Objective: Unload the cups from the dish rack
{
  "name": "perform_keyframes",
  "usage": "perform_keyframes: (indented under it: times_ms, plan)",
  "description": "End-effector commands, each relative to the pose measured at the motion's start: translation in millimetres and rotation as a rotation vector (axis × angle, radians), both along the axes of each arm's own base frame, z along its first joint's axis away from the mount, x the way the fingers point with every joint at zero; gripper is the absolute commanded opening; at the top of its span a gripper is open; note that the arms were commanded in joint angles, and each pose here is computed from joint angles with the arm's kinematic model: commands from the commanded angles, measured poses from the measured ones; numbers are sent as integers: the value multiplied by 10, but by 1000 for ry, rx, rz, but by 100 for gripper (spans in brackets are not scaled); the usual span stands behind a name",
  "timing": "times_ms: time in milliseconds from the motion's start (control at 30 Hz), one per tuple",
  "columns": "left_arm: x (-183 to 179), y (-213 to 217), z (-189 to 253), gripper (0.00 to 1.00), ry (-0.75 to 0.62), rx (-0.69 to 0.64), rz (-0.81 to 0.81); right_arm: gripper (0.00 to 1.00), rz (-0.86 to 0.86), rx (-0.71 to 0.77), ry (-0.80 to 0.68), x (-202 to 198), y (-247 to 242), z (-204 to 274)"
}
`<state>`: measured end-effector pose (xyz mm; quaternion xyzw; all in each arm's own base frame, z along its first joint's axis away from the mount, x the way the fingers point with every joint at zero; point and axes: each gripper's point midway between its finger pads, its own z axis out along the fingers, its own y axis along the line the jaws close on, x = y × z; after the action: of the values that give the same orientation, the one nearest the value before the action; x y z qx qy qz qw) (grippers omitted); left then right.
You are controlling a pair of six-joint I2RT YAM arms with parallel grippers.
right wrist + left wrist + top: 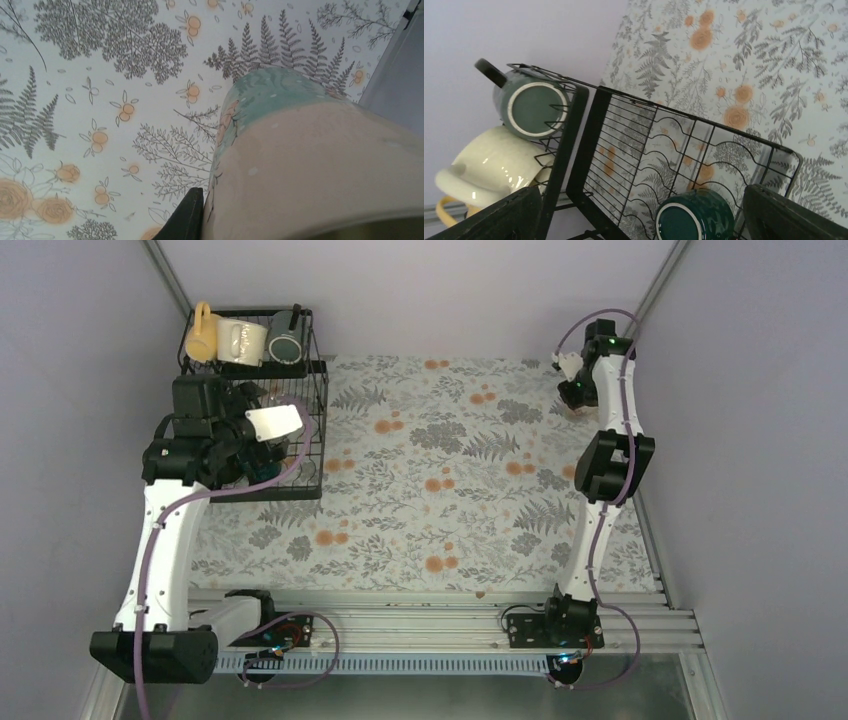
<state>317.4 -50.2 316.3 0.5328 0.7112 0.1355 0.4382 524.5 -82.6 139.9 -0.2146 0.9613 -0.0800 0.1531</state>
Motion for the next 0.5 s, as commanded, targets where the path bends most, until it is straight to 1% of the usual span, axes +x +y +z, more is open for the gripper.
perform_keyframes:
  times_ms: [0,167,267,367,467]
  plan:
    - [-107,22,-166,100,36,38,-92,3,40,-61,-8,-21,-101,110]
    - [-17,242,-181,100,20,31,-68,3,39,-52,36,-85,-166,-43]
    - [3,356,-210,100,49,17,-59,4,42,-43,71,-128,-189,-170]
    - [1,448,-245,100,77,1,-58,8,41,-33,80,-131,-199,-224]
    - [4,519,-258,100,75,-10,-57,14,41,-25,76,-121,-191,-235]
